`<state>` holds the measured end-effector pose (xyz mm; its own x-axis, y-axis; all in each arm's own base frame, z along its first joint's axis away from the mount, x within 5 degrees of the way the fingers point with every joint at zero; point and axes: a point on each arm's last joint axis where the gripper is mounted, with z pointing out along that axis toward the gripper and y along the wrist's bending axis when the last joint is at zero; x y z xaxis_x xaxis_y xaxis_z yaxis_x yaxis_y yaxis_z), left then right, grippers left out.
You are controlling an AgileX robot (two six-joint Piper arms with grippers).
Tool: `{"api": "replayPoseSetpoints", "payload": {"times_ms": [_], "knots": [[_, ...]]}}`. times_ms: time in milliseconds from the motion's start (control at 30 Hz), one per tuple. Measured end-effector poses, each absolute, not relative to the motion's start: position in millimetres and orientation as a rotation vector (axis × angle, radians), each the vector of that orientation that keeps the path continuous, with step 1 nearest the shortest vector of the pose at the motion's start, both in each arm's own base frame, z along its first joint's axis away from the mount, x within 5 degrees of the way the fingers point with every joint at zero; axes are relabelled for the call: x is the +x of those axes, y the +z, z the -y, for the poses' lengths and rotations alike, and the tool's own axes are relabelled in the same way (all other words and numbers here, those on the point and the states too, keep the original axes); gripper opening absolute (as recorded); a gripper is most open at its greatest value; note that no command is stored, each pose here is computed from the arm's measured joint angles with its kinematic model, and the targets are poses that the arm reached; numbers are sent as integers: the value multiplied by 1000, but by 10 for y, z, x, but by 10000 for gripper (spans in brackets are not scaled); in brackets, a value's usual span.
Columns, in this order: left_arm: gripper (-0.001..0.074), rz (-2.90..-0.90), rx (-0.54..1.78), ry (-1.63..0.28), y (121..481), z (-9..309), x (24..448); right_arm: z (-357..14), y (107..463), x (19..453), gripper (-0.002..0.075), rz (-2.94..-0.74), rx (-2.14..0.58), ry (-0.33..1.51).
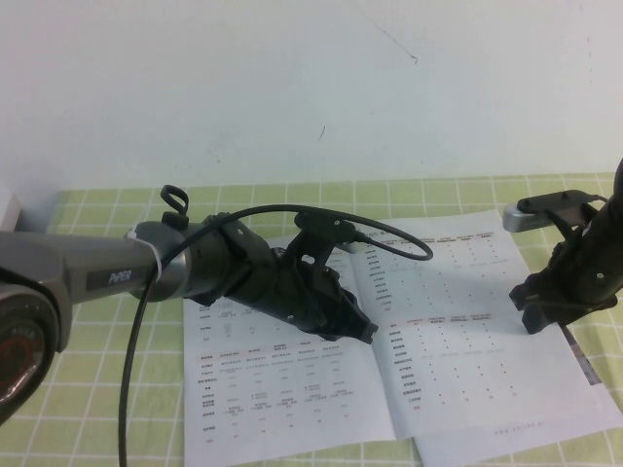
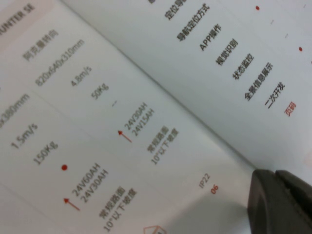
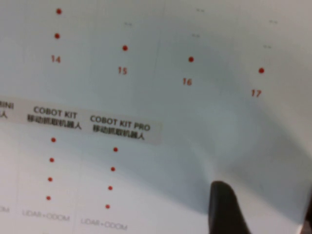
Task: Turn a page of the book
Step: Open the closed book
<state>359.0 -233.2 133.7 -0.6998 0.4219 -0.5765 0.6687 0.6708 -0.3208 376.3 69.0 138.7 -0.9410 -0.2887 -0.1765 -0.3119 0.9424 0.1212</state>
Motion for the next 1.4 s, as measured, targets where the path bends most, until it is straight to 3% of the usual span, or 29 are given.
{"api": "replayPoseSetpoints", "payload": {"times_ms": [1400], "knots": [[-4, -2427, 845, -724, 1337, 2333, 3589, -771, 1508, 3769, 353, -2872, -530, 367]]}}
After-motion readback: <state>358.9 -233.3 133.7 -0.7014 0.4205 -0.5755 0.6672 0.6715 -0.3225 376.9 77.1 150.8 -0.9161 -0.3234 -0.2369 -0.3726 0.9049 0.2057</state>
